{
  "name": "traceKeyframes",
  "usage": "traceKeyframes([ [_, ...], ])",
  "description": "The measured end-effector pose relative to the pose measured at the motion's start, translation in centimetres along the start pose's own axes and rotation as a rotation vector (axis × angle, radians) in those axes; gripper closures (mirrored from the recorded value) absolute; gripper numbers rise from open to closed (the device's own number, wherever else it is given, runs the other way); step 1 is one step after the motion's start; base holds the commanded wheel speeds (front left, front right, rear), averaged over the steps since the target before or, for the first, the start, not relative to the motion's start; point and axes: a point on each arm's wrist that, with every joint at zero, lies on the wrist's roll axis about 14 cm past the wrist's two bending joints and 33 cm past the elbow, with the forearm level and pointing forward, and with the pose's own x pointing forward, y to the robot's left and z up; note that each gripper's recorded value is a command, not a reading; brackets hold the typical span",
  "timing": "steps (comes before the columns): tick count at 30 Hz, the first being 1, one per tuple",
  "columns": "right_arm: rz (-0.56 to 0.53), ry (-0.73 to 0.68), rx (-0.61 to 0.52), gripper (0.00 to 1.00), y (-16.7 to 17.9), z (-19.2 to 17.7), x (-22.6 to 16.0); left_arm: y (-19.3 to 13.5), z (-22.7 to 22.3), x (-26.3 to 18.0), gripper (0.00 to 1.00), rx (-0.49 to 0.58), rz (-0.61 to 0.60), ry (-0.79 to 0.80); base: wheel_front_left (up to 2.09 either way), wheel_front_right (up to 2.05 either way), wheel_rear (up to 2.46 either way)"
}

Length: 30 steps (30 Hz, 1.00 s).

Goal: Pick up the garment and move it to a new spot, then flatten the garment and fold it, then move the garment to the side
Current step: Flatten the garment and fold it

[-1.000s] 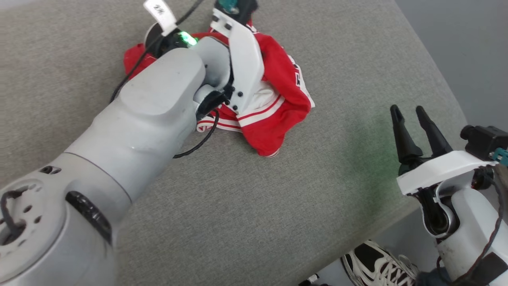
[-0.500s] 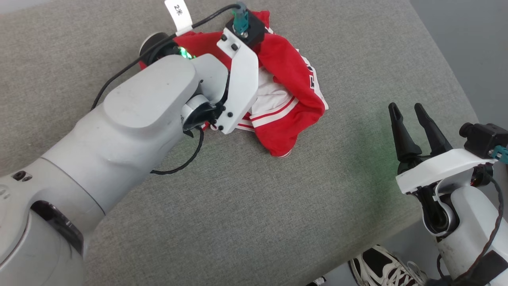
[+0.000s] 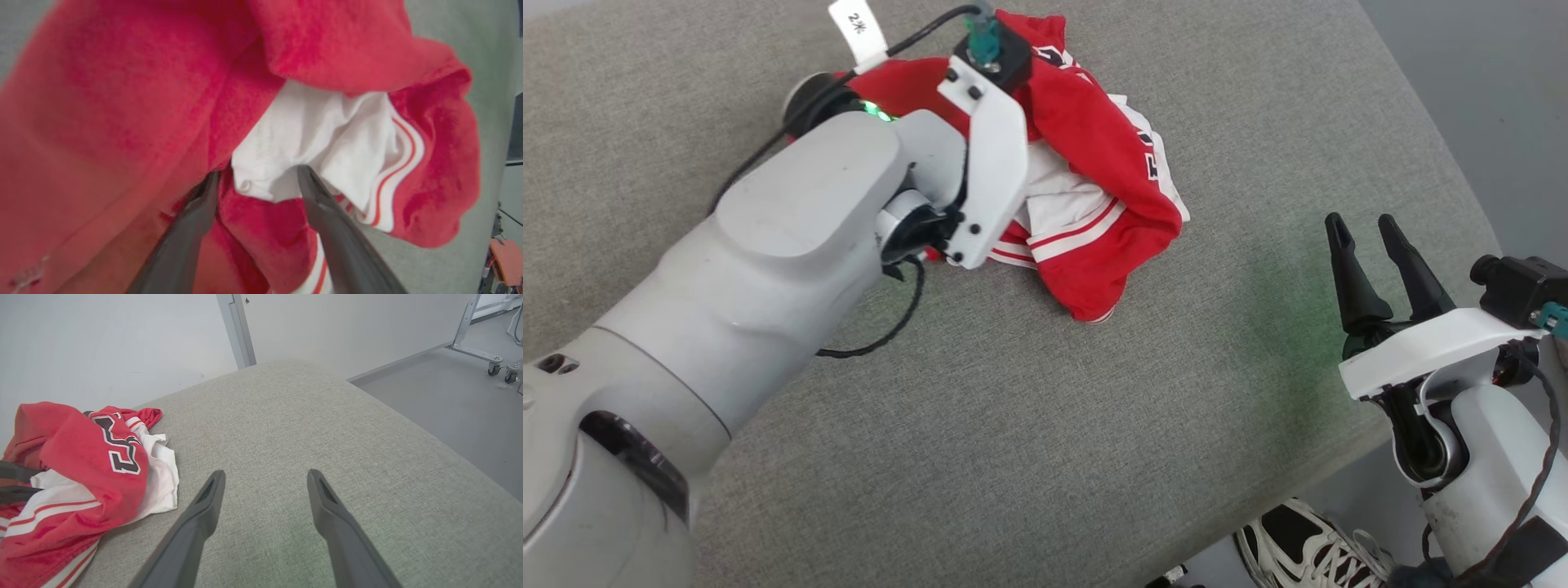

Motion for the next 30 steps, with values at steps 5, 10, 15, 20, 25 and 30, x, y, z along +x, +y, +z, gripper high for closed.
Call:
traceKeyframes([
  [5, 0.006, 0.000, 0.001, 0.00, 0.2, -0.1, 0.1, -1.1, 0.8, -0.1, 0.27, -0.003, -0.037, -0.036, 0.00, 0.00, 0.00],
  [10, 0.010, 0.003, 0.000, 0.00, 0.4, -0.2, 0.2, -0.7, 1.2, 0.0, 0.96, -0.005, -0.024, -0.061, 0.00, 0.00, 0.00],
  [15, 0.009, 0.003, 0.001, 0.00, 0.3, -0.2, 0.2, -0.6, 1.4, 0.0, 1.00, -0.023, -0.020, -0.086, 0.00, 0.00, 0.00],
  [20, 0.010, 0.004, -0.009, 0.00, -0.1, -0.2, 0.4, -2.2, 3.1, -2.0, 1.00, -0.094, -0.091, -0.177, 0.00, 0.00, 0.00],
  [25, 0.064, 0.000, -0.031, 0.00, 1.2, 0.1, 1.3, 1.0, 2.4, -6.2, 1.00, -0.182, -0.029, -0.290, 0.00, 0.00, 0.00],
  [30, 0.146, 0.005, -0.053, 0.00, 3.7, 0.5, 2.3, 4.6, -2.7, -10.6, 1.00, -0.306, 0.093, -0.320, 0.00, 0.00, 0.00],
])
